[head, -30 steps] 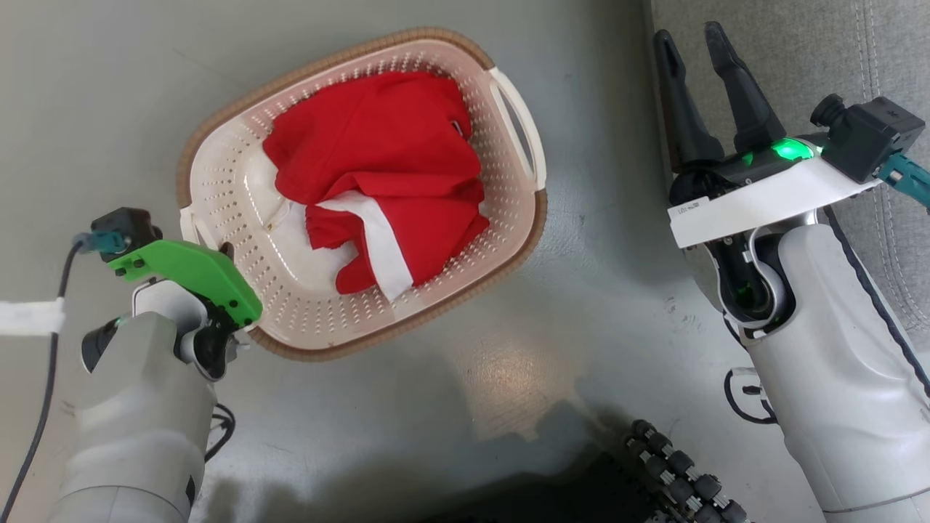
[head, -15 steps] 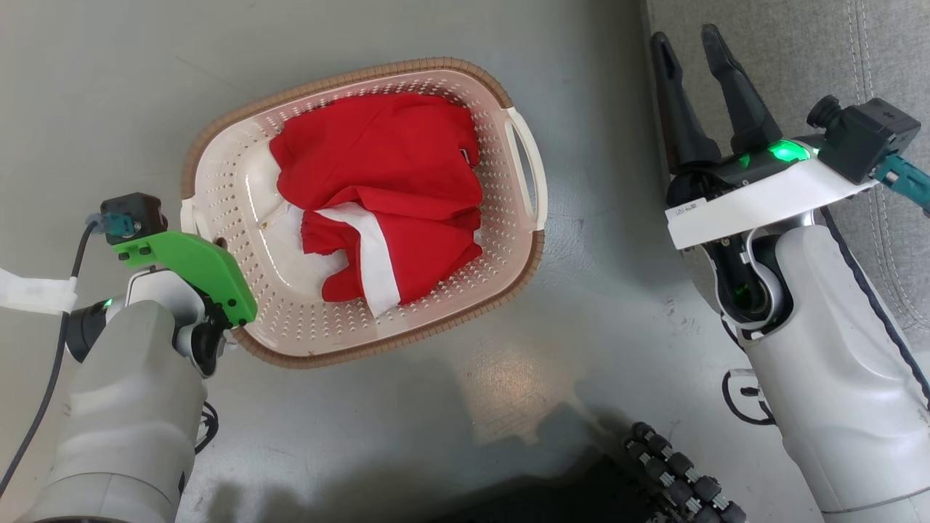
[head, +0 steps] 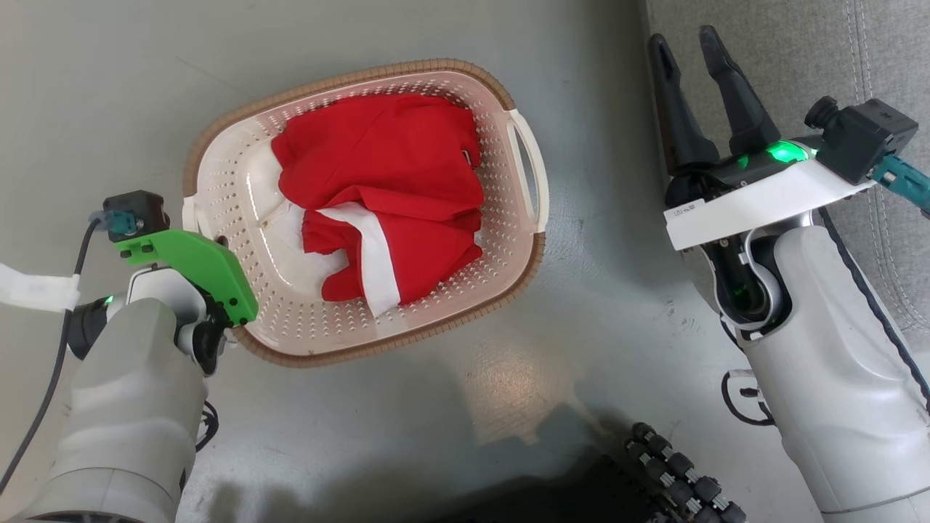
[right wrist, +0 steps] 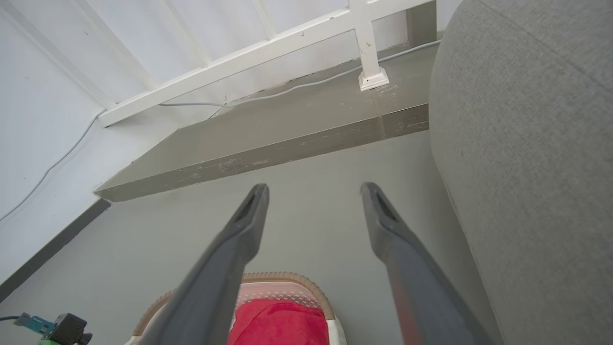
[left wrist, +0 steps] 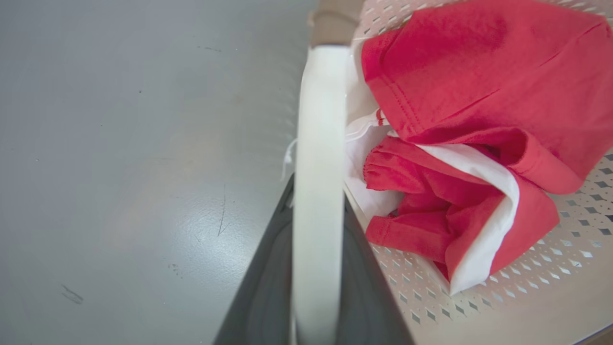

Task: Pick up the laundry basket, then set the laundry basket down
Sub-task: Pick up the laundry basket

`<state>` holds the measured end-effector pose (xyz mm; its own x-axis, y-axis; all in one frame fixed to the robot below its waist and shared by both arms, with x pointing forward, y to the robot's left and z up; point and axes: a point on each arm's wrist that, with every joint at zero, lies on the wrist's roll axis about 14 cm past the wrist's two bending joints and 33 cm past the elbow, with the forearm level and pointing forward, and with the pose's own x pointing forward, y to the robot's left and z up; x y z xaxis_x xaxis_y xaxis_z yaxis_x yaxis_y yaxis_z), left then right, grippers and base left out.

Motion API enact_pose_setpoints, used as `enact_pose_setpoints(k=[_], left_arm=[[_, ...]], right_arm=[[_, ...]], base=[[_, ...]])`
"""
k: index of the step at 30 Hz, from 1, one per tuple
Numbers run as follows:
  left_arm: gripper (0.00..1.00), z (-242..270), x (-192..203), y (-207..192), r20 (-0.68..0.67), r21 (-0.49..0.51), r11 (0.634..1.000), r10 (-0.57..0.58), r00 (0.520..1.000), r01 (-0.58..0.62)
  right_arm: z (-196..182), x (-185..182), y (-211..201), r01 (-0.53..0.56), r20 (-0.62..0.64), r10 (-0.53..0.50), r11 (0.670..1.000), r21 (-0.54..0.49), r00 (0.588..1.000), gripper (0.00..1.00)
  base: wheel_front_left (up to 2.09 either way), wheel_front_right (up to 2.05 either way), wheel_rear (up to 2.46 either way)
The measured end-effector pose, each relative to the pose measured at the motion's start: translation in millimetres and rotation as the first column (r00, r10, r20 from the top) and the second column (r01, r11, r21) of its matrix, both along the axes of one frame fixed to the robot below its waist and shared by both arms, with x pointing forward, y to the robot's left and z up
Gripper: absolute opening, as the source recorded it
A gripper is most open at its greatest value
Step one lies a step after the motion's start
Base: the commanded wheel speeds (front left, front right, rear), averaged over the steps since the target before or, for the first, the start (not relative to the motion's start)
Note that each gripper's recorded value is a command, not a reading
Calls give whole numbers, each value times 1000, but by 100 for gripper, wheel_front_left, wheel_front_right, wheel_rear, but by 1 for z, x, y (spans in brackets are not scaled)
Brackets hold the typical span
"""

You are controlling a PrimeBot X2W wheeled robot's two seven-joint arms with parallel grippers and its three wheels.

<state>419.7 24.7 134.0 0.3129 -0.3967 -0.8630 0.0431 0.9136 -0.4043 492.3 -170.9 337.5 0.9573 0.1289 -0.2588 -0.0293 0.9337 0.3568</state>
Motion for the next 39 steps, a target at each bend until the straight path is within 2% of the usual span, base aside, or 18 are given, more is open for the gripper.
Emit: enact_pose_setpoints(k=[1,2,14,24,32,39], left_arm=[[84,0,1,0,5,0,1000,3,1000,-3],[100,1,1,0,10,-1,1000,5,1000,-5],[100,8,10,0,60,-5,1000,12,998,-12],[100,37,30,5,182,-2,999,32,983,-32],[100,70,35,9,293,-15,998,58,954,-56],[100,113,48,12,433,-30,998,60,900,-51]], right_arm=[[0,0,0,0,0,0,1000,0,1000,100],[0,0,0,0,-1,0,1000,0,1000,100],[2,-1,0,-1,-1,1,1000,-1,1000,100],[24,1,0,3,43,-3,1000,1,999,100],[50,0,4,-3,93,2,1000,7,996,100],[71,-13,5,0,122,-1,1000,13,993,100]], base=[[0,0,0],[0,0,0],[0,0,0],[0,0,0],[0,0,0],[0,0,0]])
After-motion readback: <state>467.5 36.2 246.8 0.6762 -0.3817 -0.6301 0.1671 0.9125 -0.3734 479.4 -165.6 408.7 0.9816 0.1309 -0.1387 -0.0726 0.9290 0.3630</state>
